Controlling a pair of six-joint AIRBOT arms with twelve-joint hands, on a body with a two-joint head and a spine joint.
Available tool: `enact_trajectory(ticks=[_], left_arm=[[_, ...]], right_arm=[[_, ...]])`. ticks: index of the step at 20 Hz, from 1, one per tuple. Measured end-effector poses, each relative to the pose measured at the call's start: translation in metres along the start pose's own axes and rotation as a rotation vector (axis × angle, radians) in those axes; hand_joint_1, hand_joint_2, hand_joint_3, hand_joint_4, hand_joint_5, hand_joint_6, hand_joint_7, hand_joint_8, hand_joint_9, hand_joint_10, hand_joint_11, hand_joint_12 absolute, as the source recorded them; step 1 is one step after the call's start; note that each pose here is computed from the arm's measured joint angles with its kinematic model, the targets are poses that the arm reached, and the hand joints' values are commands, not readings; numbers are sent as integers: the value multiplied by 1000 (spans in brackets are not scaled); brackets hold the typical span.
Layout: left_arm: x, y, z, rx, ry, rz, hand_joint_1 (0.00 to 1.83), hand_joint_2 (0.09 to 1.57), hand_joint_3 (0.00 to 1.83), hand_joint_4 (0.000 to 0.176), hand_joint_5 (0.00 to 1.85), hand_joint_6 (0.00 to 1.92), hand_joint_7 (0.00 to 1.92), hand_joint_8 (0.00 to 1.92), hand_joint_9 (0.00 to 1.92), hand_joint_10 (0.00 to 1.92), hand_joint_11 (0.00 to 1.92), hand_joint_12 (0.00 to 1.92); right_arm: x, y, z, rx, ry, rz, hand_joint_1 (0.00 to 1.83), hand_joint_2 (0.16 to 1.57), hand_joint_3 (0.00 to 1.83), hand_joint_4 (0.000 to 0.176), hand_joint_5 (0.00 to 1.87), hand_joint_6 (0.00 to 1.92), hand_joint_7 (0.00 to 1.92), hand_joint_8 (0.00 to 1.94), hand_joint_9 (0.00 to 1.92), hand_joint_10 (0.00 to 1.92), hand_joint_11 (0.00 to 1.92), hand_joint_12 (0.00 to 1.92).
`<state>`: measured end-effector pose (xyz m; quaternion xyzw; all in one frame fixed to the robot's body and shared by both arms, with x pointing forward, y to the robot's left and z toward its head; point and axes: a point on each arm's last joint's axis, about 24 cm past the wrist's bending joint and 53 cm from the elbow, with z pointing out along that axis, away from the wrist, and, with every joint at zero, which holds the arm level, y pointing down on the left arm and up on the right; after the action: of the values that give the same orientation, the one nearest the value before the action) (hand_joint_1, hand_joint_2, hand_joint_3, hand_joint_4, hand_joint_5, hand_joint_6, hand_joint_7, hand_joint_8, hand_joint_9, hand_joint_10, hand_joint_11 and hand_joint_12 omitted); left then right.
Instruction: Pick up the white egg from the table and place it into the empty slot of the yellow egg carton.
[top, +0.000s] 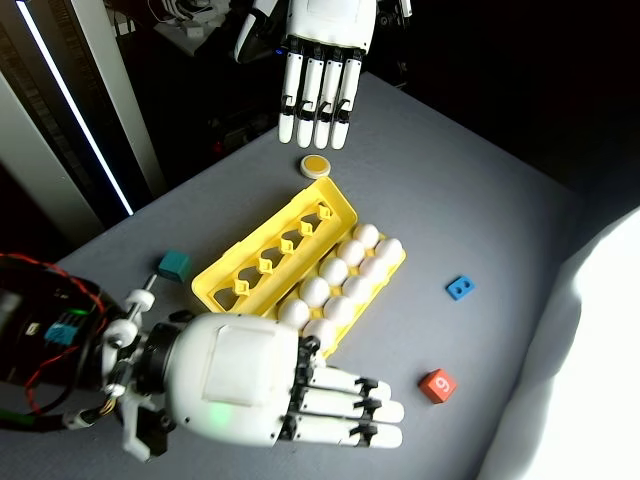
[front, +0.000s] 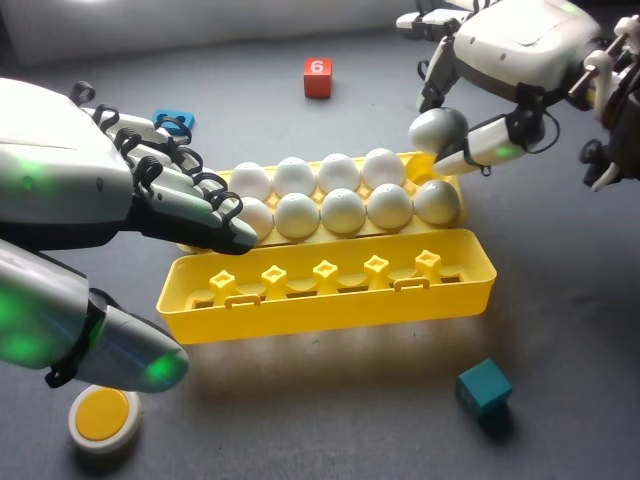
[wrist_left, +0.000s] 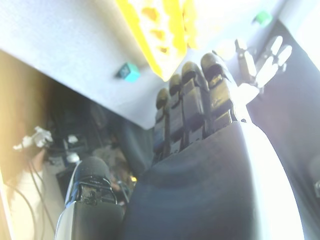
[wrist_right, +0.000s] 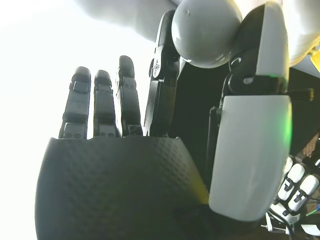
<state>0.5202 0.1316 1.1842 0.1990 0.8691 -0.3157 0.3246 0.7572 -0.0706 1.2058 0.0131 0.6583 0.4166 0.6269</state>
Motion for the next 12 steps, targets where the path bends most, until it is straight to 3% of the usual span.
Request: enact_trajectory(ticks=[4, 8, 9, 10, 11, 12], left_arm=[[-1, -3, 0, 6, -3, 4, 0, 1193, 1, 0, 189, 2, 228, 6, 210, 6, 0, 426], [0, -3, 0, 5, -1, 4, 0, 1200, 2, 0, 167, 0, 204, 0, 183, 1, 0, 355], [0, -3, 0, 5, -1, 3, 0, 1203, 4, 0, 174, 4, 206, 1, 187, 3, 0, 355], [0, -3, 0, 5, -1, 4, 0, 1198, 0, 0, 160, 3, 183, 4, 165, 3, 0, 335], [0, -2, 0, 4, -2, 2, 0, 1198, 0, 0, 160, 3, 183, 4, 165, 3, 0, 335], [-1, -2, 0, 3, -2, 3, 0, 1198, 0, 0, 162, 3, 179, 2, 158, 0, 0, 321]], right_arm=[[9, 5, 3, -3, 9, 76, 1145, 1014, 0, 1, 1213, 622, 264, 2, 11, 0, 0, 0], [10, 4, 4, 6, 10, 96, 1150, 1008, 0, 0, 1227, 601, 285, 1, 40, 6, 0, 0], [10, 3, 4, 6, 11, 96, 1135, 1007, 0, 45, 1230, 593, 285, 1, 29, 4, 0, 0], [10, 3, 4, 6, 10, 97, 1132, 1005, 0, 58, 1235, 581, 275, 2, 33, 4, 0, 0], [10, 3, 4, 7, 10, 100, 1132, 1005, 0, 58, 1235, 581, 275, 2, 33, 4, 0, 0], [10, 3, 4, 8, 10, 102, 1131, 997, 0, 77, 1259, 537, 281, 1, 50, 6, 0, 0]])
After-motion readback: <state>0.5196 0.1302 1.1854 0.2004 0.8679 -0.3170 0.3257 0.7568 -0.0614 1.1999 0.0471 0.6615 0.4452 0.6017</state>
